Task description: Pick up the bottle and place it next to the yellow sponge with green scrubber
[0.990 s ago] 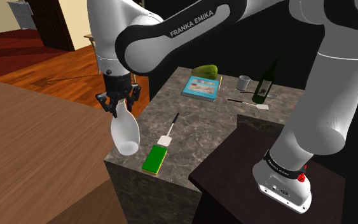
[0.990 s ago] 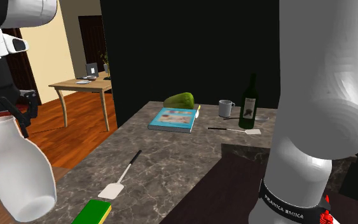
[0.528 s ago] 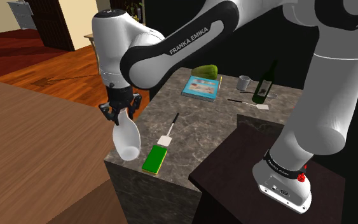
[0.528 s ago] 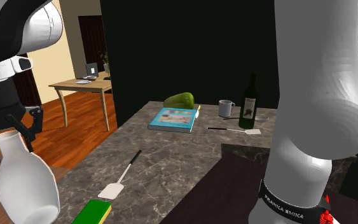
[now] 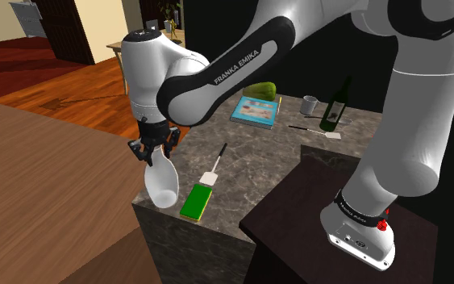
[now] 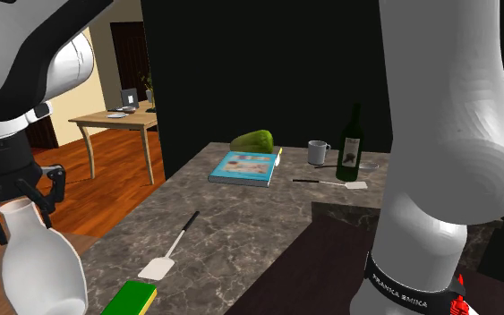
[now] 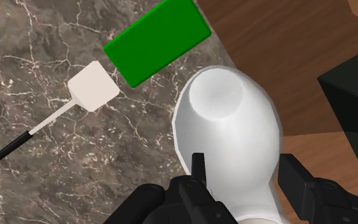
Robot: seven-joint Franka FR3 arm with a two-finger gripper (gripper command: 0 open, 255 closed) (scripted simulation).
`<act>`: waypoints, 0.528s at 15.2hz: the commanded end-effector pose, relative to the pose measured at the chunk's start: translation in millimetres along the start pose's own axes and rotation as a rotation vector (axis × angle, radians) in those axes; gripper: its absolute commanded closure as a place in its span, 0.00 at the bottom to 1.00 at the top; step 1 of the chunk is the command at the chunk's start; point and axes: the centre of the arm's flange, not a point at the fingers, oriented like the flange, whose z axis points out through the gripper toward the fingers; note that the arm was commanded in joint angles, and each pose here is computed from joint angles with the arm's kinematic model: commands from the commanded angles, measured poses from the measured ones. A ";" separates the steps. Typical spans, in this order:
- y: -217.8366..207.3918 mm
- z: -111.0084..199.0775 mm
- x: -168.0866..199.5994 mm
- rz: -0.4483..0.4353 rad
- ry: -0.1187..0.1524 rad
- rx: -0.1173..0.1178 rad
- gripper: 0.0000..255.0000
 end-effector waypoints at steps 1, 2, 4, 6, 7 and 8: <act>0.1 0.3 0.1 0.000 0.001 0.001 1.00; 0.1 0.3 0.1 0.000 0.001 0.001 1.00; 0.1 0.3 0.1 0.000 0.001 0.001 1.00; 0.0 0.3 0.1 0.000 0.001 0.001 0.00; 0.1 0.3 0.1 0.000 0.001 0.001 0.00; 0.1 0.3 0.1 0.000 0.001 0.001 0.00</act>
